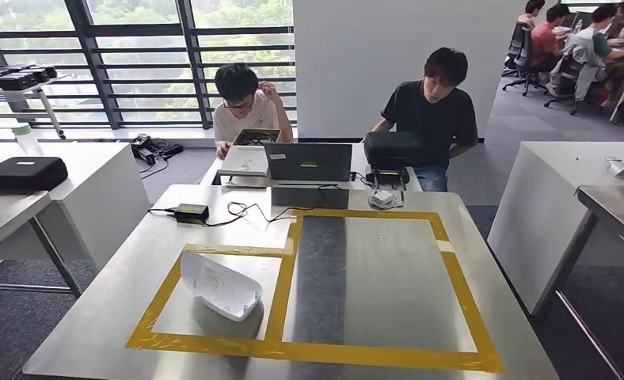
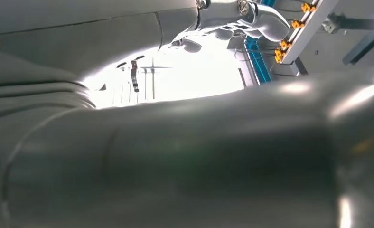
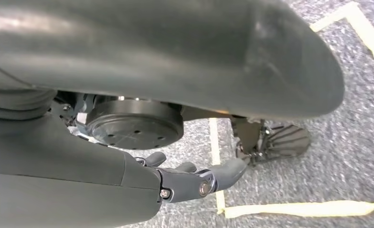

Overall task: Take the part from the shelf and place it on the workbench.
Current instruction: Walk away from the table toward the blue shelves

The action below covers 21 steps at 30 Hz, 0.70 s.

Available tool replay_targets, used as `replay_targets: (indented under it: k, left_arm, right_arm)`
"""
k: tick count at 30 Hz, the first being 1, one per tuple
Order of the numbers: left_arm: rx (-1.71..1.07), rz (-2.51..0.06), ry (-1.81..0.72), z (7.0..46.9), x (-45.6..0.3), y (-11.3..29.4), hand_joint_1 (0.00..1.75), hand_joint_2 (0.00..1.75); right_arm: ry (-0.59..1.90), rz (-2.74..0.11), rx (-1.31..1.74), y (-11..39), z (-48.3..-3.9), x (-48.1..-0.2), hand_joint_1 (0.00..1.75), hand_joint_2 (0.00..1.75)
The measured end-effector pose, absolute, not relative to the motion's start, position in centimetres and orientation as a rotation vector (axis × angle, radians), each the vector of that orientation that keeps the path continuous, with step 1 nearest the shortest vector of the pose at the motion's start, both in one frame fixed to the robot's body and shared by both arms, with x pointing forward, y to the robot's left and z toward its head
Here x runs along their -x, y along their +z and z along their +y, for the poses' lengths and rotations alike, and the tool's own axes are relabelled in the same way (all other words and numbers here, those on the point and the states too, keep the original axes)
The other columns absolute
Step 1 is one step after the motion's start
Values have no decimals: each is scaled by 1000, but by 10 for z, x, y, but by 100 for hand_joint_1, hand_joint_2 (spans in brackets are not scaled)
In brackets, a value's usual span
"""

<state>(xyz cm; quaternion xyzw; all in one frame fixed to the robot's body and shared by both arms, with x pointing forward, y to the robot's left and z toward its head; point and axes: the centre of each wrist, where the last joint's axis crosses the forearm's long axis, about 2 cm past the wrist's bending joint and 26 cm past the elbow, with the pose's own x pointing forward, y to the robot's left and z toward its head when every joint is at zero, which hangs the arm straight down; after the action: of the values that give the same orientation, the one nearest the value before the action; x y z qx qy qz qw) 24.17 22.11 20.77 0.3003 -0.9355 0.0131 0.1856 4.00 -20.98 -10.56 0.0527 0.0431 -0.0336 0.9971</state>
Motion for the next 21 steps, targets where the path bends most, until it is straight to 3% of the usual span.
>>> replay_targets:
  k: [21]
  left_arm:
    - [-945,-2366,117,264,-239,159,0,0]
  right_arm:
    - [-75,90,-96,-106,-212,-38,0,0]
